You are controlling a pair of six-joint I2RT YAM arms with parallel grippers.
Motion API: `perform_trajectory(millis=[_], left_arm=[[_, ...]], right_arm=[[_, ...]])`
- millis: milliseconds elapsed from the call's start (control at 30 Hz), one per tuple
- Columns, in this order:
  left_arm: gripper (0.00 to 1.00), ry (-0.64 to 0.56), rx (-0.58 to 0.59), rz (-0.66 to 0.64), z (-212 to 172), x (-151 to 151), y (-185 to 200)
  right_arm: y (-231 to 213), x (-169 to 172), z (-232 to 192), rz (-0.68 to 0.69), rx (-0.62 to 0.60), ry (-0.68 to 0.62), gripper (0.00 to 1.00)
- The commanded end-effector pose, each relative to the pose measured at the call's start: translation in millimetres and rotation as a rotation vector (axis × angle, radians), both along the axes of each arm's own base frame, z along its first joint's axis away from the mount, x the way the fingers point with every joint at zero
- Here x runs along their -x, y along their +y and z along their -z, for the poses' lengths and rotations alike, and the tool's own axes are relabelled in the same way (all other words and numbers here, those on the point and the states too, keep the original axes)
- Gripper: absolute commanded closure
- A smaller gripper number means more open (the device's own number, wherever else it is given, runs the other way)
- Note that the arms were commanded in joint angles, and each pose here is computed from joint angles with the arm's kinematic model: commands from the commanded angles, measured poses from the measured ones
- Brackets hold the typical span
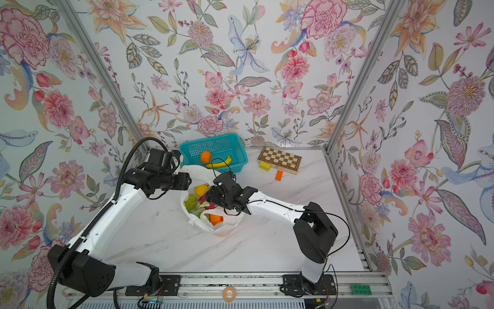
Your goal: Untie the knot of the plastic bag and take out the fruit
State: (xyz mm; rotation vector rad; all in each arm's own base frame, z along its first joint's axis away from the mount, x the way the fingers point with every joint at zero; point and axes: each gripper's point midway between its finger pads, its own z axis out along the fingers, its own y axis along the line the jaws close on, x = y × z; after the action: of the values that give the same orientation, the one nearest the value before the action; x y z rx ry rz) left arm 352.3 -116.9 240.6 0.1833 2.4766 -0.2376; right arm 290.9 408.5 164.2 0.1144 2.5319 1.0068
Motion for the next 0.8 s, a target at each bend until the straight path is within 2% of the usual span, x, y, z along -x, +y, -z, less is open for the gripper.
perform_trajectory(millis=[0, 200, 367, 567, 767], left_arm=[[0.41, -0.059, 0.038, 0.03, -14.2, -24.5, -12.0], [0.39, -0.053, 0.021, 0.024, -9.7, -37.9, -11.2], [0.28, -0.133, 0.042, 0.054, -35.1, -27.8, -10.7], [0.2, -0.357, 0.111, 0.271, -78.8, 6.9, -30.3], [0.16, -0.563, 0.072, 0.467, -99.1, 41.3, -38.7]], right_arm=[[11.9, 13.2, -30.8, -0.098, -0.092, -0.062, 0.41], [1.3, 5.1, -51.2, -0.037, -0.113, -0.126, 0.43], [-9.0, -3.7, -63.1, 0.029, -0.144, -0.128, 0.45], [-15.0, -9.4, -72.1, 0.059, -0.198, -0.104, 0.45], [-22.0, -10.1, -82.3, 0.068, -0.266, -0.084, 0.47]])
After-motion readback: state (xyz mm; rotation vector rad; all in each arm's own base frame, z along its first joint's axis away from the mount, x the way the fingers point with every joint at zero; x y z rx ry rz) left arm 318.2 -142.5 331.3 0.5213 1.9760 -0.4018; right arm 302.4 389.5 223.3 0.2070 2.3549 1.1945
